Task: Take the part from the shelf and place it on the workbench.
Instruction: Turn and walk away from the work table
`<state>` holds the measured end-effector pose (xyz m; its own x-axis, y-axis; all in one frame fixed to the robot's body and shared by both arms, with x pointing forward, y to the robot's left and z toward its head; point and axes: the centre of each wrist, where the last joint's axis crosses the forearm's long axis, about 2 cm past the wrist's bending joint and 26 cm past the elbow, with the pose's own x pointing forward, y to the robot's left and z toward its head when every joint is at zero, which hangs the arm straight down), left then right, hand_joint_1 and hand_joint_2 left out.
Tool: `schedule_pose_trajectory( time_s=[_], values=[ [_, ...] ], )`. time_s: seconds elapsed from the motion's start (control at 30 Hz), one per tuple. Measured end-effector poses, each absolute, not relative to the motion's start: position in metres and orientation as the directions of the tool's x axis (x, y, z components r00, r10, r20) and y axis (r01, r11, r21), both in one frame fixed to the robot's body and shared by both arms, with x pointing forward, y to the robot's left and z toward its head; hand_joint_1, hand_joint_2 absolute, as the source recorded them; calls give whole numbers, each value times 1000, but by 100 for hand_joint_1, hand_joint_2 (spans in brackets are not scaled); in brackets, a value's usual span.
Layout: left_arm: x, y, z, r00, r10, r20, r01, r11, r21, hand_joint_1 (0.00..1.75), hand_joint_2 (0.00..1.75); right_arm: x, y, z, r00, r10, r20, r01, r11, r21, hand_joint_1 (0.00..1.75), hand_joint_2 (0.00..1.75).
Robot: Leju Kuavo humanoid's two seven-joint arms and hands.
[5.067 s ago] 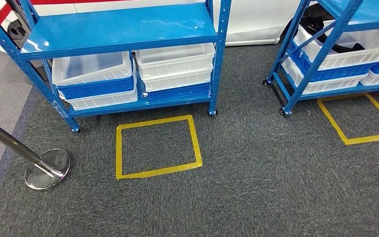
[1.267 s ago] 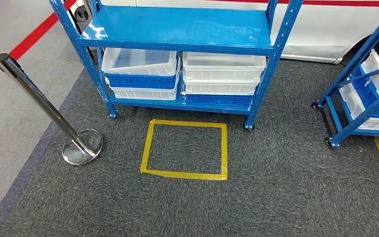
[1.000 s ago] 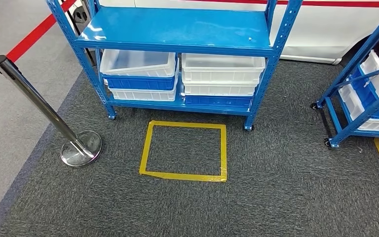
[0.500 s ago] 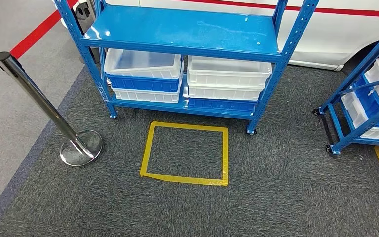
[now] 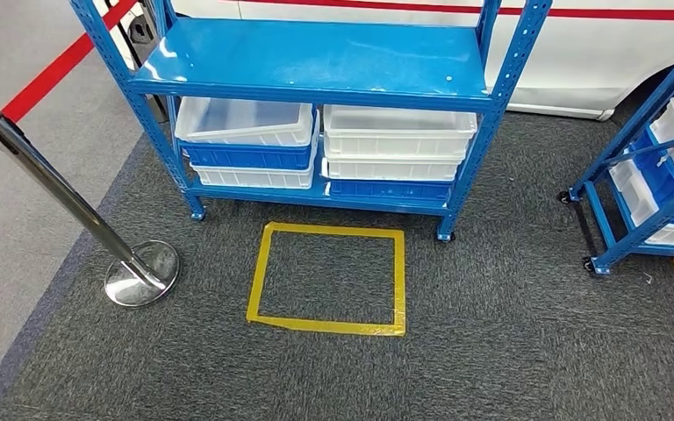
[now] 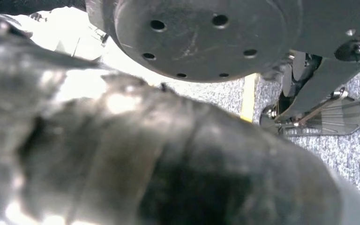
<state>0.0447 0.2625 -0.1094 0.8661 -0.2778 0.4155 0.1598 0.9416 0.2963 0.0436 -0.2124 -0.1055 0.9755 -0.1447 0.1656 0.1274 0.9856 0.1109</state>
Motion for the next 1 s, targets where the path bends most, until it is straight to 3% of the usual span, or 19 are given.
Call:
schedule_pose_trajectory(
  time_s=[1.0],
  values=[
    [45,262,-109,866,-279,415,161,941,296,0,0,44,-213,-106,976,-139,166,122,986,110,0,0]
  ],
)
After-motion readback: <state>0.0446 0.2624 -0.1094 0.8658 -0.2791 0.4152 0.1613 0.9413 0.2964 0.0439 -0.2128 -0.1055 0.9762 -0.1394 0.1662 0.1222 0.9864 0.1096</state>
